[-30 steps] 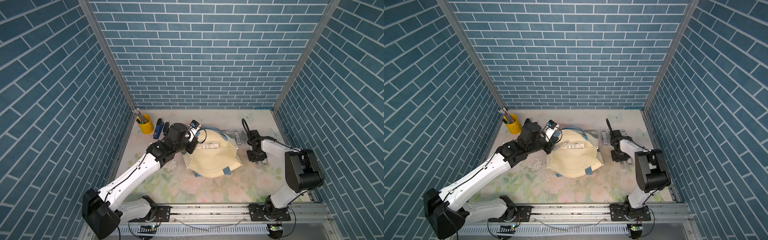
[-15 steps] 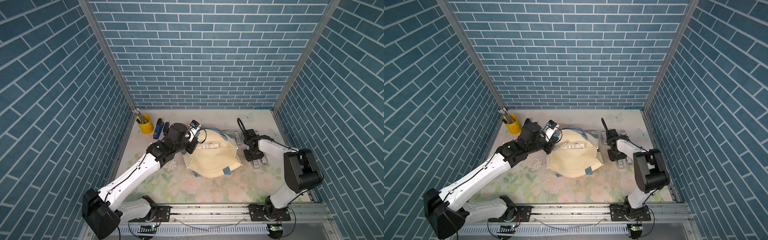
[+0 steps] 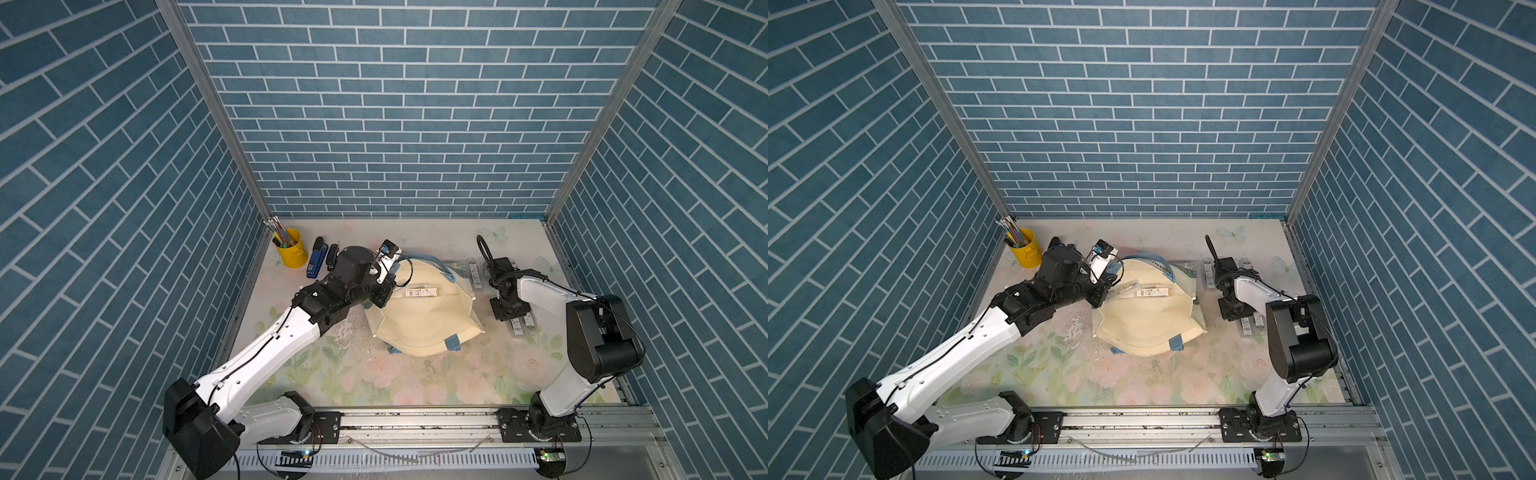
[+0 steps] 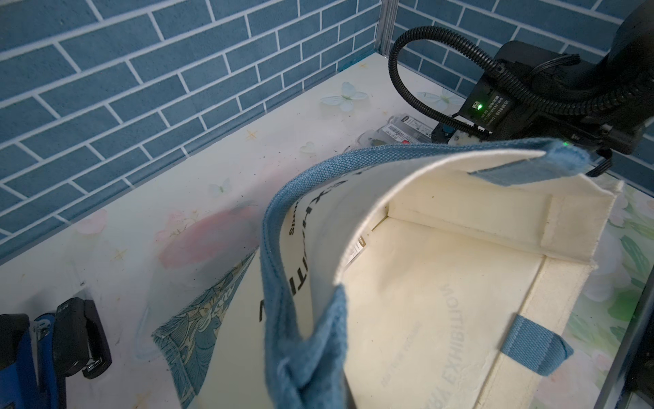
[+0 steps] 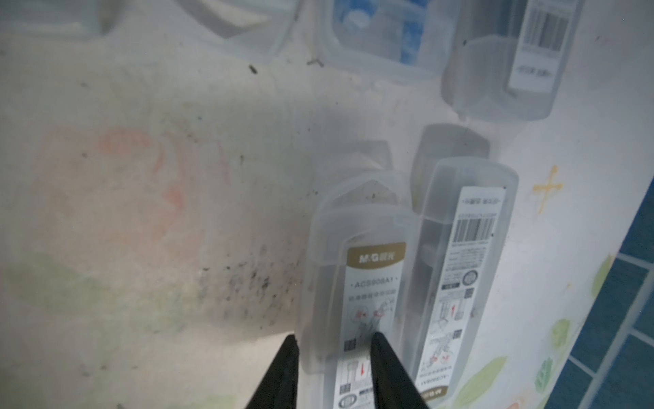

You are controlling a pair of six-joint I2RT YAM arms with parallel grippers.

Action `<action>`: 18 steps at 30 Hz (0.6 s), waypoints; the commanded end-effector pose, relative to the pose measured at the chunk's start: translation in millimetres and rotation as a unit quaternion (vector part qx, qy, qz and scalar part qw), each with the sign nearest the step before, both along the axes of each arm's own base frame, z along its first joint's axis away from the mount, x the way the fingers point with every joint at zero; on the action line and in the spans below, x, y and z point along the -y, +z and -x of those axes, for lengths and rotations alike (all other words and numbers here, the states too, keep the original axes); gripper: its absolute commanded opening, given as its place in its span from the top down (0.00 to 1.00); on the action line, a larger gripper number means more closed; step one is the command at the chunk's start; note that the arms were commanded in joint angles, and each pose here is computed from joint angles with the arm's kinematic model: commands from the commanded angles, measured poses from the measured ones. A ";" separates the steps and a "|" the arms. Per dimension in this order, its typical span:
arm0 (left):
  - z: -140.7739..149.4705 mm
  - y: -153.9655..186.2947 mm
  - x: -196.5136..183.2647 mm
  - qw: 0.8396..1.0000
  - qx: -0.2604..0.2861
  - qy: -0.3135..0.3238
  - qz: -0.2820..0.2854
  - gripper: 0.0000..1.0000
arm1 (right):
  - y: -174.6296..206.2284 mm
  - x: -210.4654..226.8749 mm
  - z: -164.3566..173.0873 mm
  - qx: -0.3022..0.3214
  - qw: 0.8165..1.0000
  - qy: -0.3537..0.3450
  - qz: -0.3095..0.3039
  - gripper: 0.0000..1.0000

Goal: Take out the compass set from the canvas bag
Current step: Place the compass set at the center of the board.

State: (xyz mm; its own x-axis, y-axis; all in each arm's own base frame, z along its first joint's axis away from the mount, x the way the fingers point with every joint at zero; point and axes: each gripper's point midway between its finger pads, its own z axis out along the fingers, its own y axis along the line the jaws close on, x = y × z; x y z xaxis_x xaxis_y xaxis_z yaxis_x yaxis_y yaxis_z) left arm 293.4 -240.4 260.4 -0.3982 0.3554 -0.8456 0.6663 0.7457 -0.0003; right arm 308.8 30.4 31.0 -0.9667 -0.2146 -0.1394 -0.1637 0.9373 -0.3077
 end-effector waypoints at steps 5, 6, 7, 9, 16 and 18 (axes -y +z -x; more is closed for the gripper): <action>-1.4 27.9 3.8 0.999 0.041 -0.002 0.036 1.00 | 7.0 0.2 -18.0 0.013 1.000 0.015 0.010 0.65; -1.2 28.1 4.2 0.999 0.041 -0.003 0.036 1.00 | 7.9 -0.1 -18.4 0.013 1.000 0.016 0.010 0.65; -1.2 28.9 4.0 0.998 0.041 -0.003 0.037 1.00 | 12.2 -0.1 -18.9 0.017 1.000 0.015 0.008 0.65; -1.1 28.9 4.4 0.998 0.041 -0.003 0.037 1.00 | 28.6 -3.3 -18.2 0.033 0.999 0.015 -0.005 0.64; -1.0 30.5 6.7 0.998 0.039 -0.007 0.041 1.00 | 143.0 -62.7 1.7 0.183 0.969 0.125 -0.113 0.64; -0.8 32.0 7.4 0.998 0.040 -0.009 0.042 1.00 | 173.8 -88.0 13.9 0.226 0.946 0.190 -0.135 0.65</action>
